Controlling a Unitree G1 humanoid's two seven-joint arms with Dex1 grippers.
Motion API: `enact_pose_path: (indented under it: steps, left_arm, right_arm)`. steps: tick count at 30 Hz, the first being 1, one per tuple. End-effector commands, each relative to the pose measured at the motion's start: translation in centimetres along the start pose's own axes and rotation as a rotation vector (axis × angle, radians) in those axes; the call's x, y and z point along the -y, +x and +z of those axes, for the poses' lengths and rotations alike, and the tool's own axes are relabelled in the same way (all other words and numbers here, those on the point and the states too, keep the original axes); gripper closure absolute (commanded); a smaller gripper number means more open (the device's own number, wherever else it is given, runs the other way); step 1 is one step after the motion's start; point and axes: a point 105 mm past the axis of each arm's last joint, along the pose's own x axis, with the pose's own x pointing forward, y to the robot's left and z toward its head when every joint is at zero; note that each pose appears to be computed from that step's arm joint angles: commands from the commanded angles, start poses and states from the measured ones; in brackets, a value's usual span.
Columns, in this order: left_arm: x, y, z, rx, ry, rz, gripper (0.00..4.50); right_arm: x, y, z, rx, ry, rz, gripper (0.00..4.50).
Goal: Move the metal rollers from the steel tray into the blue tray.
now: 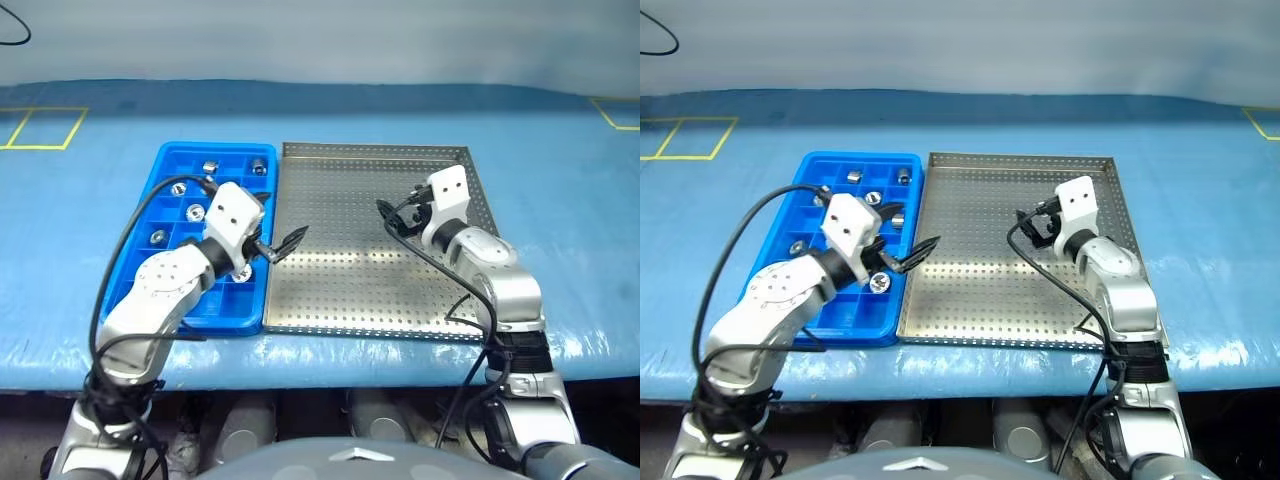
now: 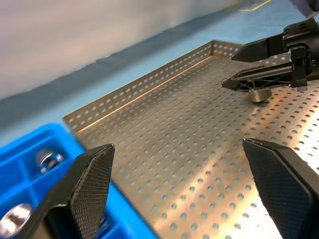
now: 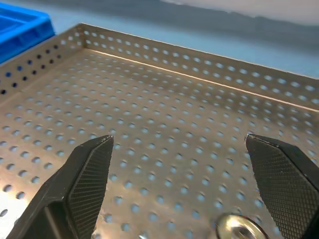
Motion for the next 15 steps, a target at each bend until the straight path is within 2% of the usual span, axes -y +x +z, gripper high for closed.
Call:
enact_pose_path:
  steps: [1,3,15]
  left_arm:
    - [0.6,1.2,1.1,0.056,0.039,-0.059,0.0]
    - [0.7,1.6,1.1,0.061,0.038,-0.076,0.0]
    - [0.5,0.7,-0.3,0.025,0.026,-0.062,0.0]
  right_arm:
    - [0.6,-0.6,1.3,0.077,0.046,-0.031,0.05]
    - [0.8,-0.4,1.2,0.105,0.118,-0.038,0.05]
    - [-0.2,1.4,-0.7,0.05,0.18,0.005,0.05]
